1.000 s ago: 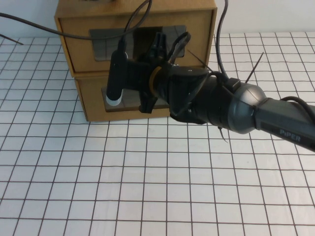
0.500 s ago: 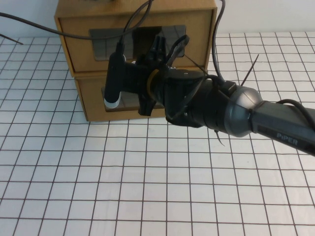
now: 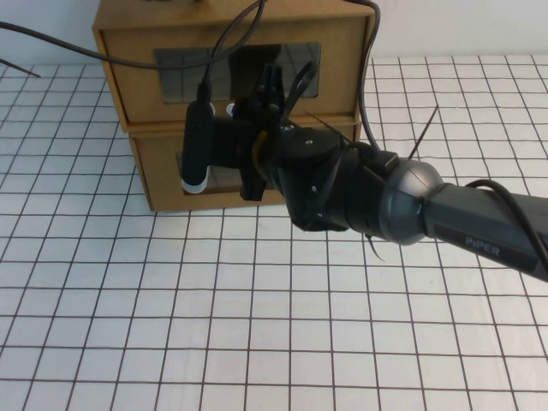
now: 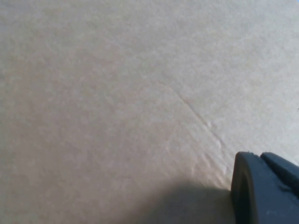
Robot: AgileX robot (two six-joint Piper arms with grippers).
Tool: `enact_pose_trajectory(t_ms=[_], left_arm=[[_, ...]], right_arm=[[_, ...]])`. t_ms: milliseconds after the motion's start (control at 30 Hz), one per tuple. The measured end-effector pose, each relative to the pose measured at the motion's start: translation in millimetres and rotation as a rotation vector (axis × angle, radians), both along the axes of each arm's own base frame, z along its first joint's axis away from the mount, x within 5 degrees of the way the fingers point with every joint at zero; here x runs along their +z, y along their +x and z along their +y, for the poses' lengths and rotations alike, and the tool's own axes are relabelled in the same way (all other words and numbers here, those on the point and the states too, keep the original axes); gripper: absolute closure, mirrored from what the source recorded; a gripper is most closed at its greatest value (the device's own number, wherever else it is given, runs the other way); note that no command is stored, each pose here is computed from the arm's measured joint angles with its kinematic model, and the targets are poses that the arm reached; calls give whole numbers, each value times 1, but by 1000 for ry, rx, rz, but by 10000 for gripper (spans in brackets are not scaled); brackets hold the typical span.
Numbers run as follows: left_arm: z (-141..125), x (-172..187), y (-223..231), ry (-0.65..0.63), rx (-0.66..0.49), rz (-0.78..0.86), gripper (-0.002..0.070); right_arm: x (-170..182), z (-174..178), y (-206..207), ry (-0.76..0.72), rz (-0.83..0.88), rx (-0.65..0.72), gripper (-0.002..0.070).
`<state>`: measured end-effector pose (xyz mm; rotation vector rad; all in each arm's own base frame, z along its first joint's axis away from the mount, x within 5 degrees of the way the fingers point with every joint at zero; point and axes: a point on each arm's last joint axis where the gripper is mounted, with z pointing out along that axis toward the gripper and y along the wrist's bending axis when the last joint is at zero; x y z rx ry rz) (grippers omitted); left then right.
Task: Open the shoe box
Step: 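Pull the top drawer of the cardboard box fully open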
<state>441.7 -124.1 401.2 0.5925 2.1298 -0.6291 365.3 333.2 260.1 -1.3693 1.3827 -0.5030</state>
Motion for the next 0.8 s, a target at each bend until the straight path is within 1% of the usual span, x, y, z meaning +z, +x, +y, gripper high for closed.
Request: enact_pose_trajectory(t_ms=[267, 433, 700, 800], left_arm=[[0, 0, 0, 1, -1, 2, 677], [0, 0, 0, 2, -4, 5, 677], [-1, -1, -2, -4, -8, 31, 677], [-1, -1, -3, -8, -11, 38, 677]], right_arm=[[1, 1, 1, 22, -22, -3, 570], [0, 1, 2, -2, -43, -1, 654], [-1, 3, 0, -20, -57, -5, 666], [4, 2, -3, 10, -41, -15, 668]])
